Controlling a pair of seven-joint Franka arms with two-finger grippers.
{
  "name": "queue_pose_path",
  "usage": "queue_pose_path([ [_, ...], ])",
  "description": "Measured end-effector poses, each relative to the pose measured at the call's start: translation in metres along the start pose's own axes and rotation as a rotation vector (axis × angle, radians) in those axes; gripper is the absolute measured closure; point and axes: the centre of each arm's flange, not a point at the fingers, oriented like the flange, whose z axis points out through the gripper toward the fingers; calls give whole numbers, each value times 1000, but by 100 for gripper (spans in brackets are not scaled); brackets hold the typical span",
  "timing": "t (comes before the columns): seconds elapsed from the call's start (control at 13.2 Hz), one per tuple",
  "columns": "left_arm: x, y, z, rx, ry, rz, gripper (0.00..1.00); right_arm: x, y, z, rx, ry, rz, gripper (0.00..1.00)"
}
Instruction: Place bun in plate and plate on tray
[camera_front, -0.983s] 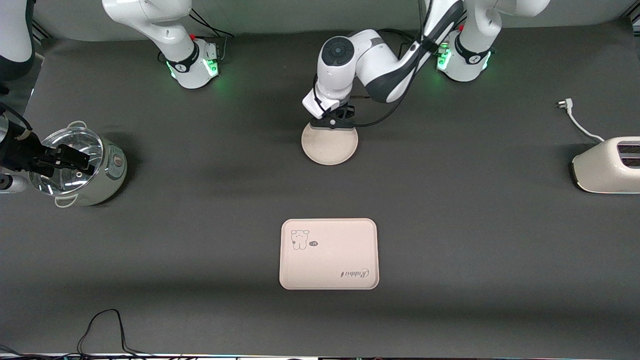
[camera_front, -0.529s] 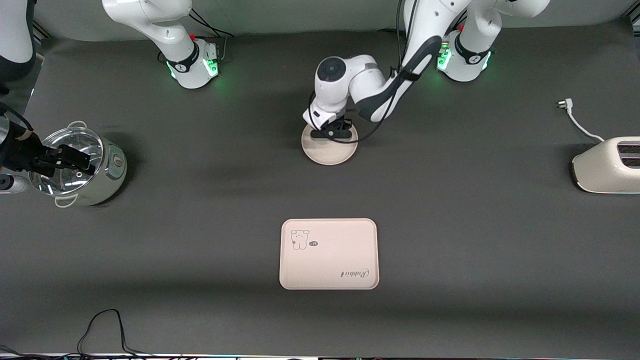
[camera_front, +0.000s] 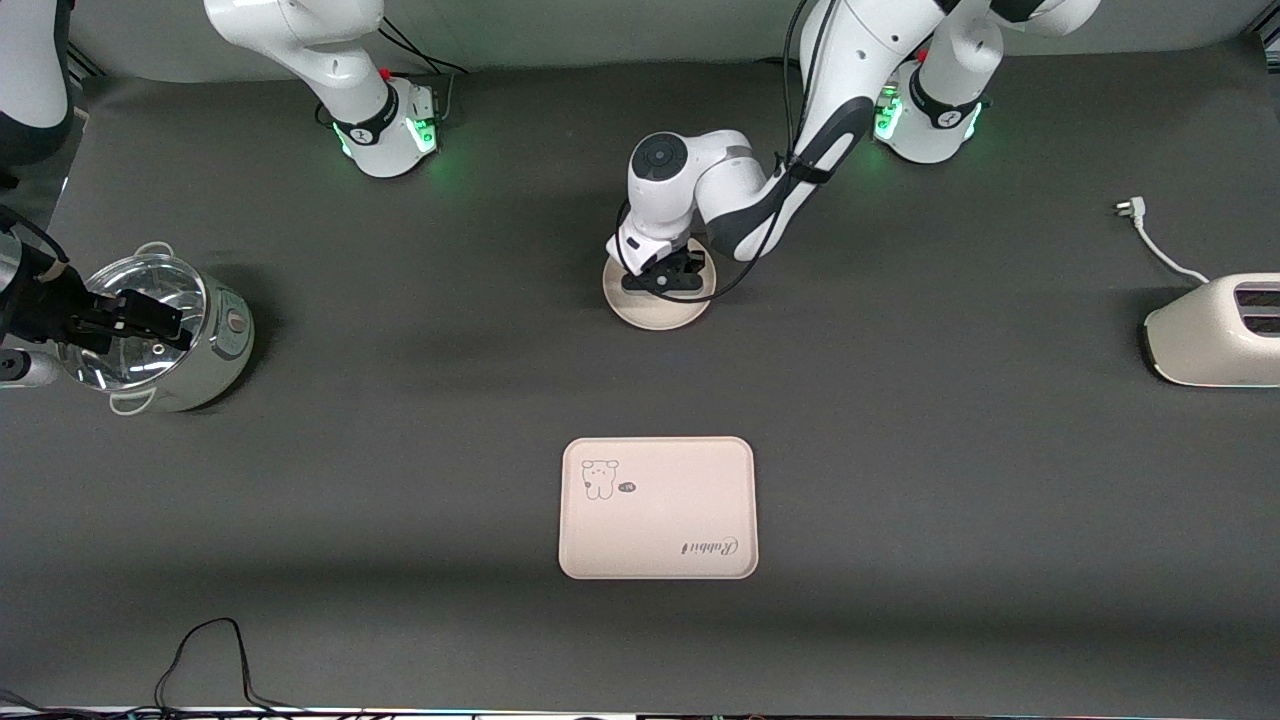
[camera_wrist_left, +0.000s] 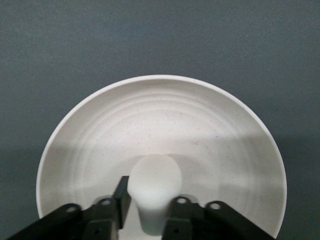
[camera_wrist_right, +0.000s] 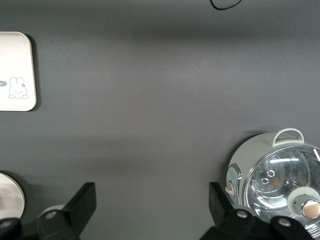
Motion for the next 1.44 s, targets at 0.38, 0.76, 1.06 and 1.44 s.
queue_pose_path([
  [0.38,0,-1,2,7,0,1,1,0,0,0,0,0,0,0],
  [0.76,2,-3,5,13,-2,-3,0,0,0,0,0,0,0,0],
  [1.06,3,-5,6,29,-5,-4,0,0,0,0,0,0,0,0],
  [1.44,58,-27,-49,19,49,41,0,0,0,0,0,0,0,0],
])
